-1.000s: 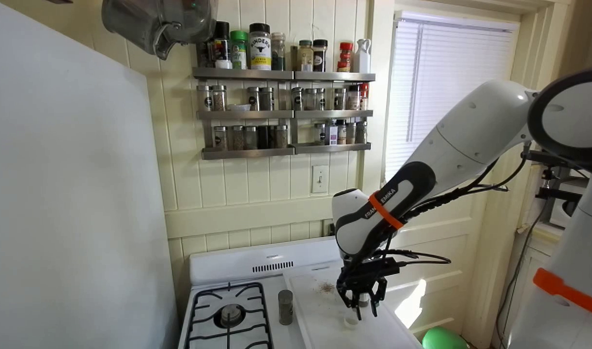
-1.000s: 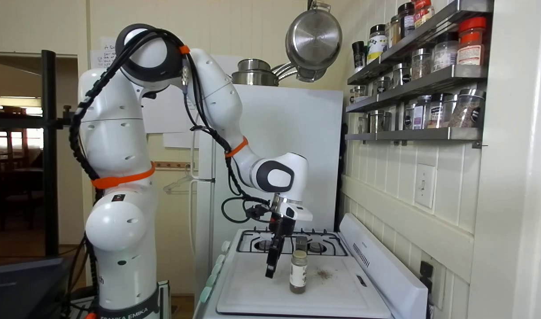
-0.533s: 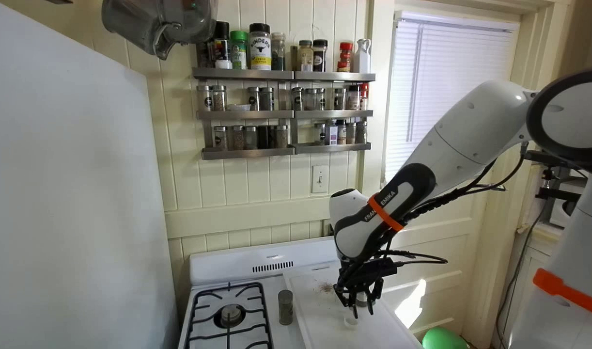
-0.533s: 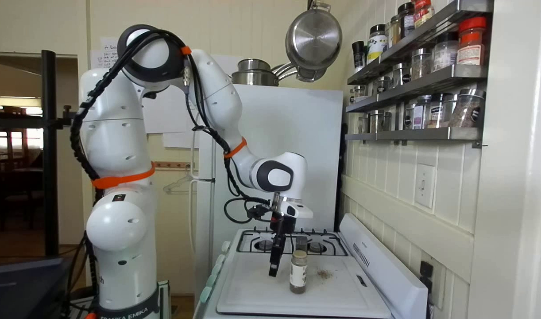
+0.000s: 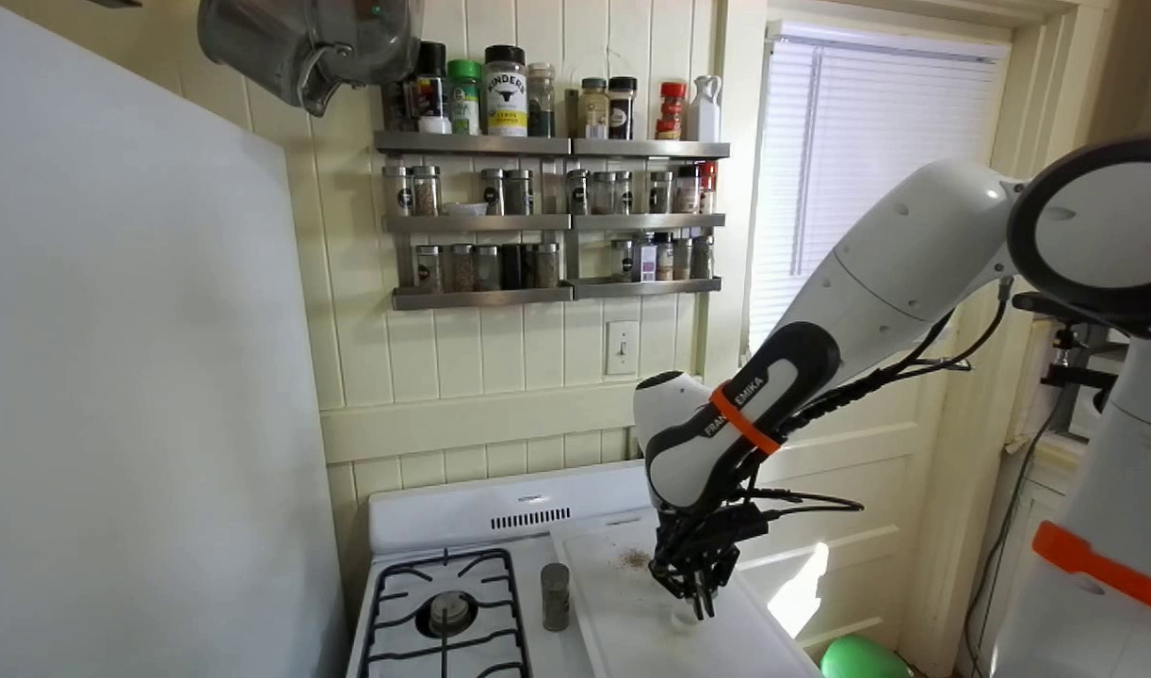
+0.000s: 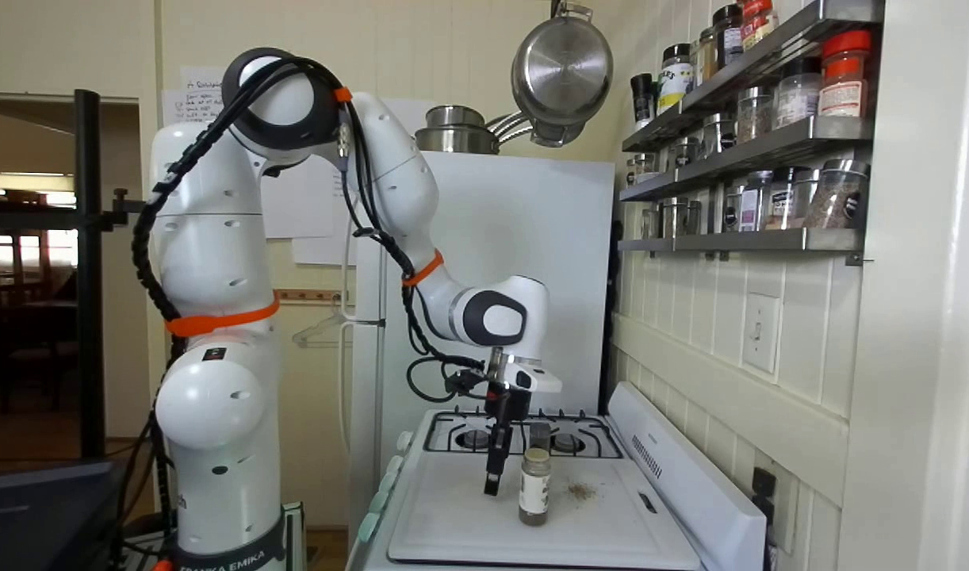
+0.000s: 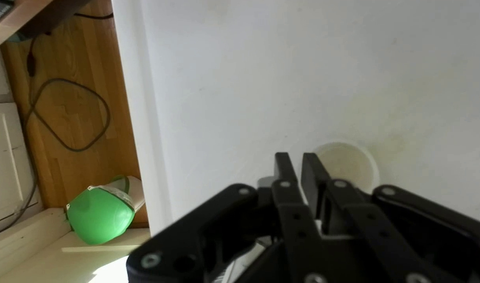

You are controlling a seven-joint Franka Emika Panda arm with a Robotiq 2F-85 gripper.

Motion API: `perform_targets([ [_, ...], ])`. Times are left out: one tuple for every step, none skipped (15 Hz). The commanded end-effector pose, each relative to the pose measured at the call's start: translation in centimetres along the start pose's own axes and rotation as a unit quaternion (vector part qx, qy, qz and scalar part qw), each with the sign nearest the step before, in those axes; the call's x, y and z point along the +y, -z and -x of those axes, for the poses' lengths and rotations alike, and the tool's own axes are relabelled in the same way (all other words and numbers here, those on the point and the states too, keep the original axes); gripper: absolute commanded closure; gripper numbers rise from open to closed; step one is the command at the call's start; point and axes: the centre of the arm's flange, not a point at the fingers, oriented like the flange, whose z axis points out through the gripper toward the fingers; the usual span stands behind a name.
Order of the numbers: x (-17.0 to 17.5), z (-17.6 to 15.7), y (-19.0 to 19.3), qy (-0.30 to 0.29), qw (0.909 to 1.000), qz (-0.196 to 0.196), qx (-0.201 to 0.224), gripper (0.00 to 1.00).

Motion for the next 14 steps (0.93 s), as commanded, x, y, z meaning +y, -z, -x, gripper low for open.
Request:
perform_targets([
  [-0.84, -0.29, -0.62, 0.002, 0.9999, 0.008, 0.012, 0.85],
  [-0.89, -0.31, -0.67, 0.003, 0.9999, 0.009, 0.012, 0.86],
  [-0.92, -0.36, -0.7, 0.004, 0.9999, 0.01, 0.012, 0.84],
  [-0.96, -0.39, -0.74, 0.005, 0.9999, 0.011, 0.012, 0.84],
  [-1.01, -0.39, -0.78, 0.006, 0.9998, 0.012, 0.012, 0.83],
  [-1.05, -0.4, -0.81, 0.006, 0.9998, 0.013, 0.012, 0.83],
  [-1.07, -0.38, -0.83, 0.007, 0.9998, 0.014, 0.012, 0.74],
  [-1.11, -0.35, -0.83, 0.008, 0.9998, 0.014, 0.013, 0.57],
  [-1.17, -0.31, -0.82, 0.009, 0.9997, 0.014, 0.015, 0.5],
  [-1.24, -0.3, -0.82, 0.01, 0.9997, 0.015, 0.016, 0.44],
  [-1.29, -0.31, -0.83, 0.01, 0.9997, 0.015, 0.016, 0.39],
  [-1.37, -0.31, -0.85, 0.011, 0.9997, 0.016, 0.016, 0.56],
  [-1.42, -0.3, -0.86, 0.012, 0.9997, 0.016, 0.017, 0.71],
  [-1.47, -0.29, -0.87, 0.013, 0.9996, 0.016, 0.017, 0.74],
])
